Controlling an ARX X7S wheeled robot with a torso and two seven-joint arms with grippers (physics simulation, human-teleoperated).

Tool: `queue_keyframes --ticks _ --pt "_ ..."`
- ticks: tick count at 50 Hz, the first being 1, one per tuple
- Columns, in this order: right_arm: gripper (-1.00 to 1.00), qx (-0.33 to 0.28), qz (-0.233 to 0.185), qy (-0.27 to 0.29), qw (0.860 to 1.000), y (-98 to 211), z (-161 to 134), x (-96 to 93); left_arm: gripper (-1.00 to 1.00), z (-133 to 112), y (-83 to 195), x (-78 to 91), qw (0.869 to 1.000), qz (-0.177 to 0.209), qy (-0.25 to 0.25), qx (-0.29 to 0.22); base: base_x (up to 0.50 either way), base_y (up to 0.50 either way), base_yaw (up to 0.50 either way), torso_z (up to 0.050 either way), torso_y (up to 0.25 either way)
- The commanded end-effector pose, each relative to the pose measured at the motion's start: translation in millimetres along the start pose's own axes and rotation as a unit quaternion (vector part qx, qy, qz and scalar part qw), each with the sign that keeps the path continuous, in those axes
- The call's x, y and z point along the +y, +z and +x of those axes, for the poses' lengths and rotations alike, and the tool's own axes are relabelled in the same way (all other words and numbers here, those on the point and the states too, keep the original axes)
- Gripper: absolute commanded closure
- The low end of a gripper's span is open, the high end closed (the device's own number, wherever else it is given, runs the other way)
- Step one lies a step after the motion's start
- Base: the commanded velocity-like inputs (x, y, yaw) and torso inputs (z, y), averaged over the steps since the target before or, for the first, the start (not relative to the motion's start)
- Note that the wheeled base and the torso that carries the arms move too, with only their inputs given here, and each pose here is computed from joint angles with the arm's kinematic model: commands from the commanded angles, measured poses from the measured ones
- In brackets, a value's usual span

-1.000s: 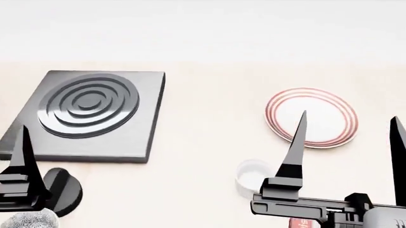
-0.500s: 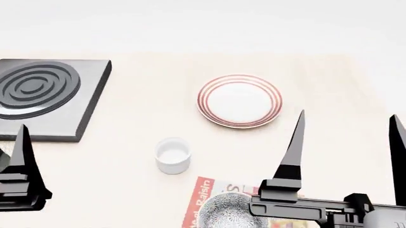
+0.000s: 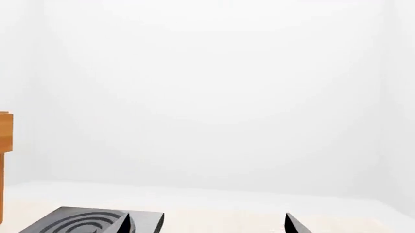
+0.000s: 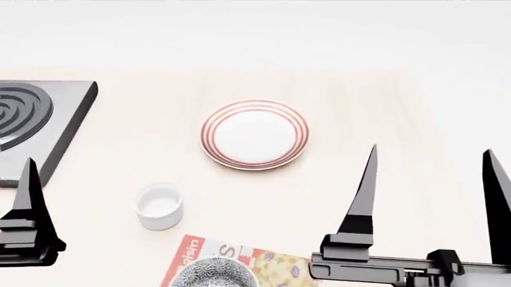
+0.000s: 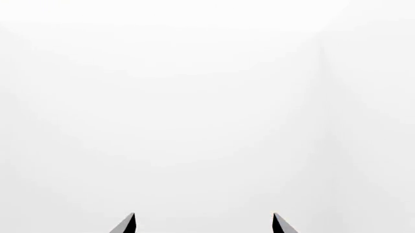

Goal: Pick the akita bowl on the cookies box and place it on the plate.

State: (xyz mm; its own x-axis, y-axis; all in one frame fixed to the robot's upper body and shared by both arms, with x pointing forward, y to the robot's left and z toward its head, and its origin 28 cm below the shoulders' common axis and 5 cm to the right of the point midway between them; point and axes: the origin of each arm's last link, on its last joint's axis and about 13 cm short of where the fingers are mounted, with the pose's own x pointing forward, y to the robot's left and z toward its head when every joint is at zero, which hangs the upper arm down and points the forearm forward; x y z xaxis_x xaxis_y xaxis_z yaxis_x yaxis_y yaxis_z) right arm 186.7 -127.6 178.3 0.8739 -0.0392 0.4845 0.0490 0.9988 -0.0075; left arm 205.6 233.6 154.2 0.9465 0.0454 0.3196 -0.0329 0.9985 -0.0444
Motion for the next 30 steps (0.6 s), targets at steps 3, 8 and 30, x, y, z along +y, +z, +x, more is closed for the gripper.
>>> queue_keyframes --ticks 3,8,30 --pt "-1.00 -0.010 -0.001 0.016 1.000 2.1 -1.7 2.4 -1.00 -0.1 1.3 0.9 1.000 -0.002 0.000 0.000 0.50 -0.04 0.00 0.000 0.000" --pt "-1.00 -0.010 -0.001 0.017 1.000 5.7 0.0 2.5 -1.00 0.2 2.0 0.9 1.000 -0.002 0.001 -0.001 0.50 -0.04 0.00 0.000 0.000" --pt "-1.00 -0.008 -0.007 0.006 1.000 0.3 -2.2 2.2 -1.00 -1.6 3.9 4.2 0.999 -0.036 -0.011 -0.013 0.41 -0.03 0.00 0.006 0.000"
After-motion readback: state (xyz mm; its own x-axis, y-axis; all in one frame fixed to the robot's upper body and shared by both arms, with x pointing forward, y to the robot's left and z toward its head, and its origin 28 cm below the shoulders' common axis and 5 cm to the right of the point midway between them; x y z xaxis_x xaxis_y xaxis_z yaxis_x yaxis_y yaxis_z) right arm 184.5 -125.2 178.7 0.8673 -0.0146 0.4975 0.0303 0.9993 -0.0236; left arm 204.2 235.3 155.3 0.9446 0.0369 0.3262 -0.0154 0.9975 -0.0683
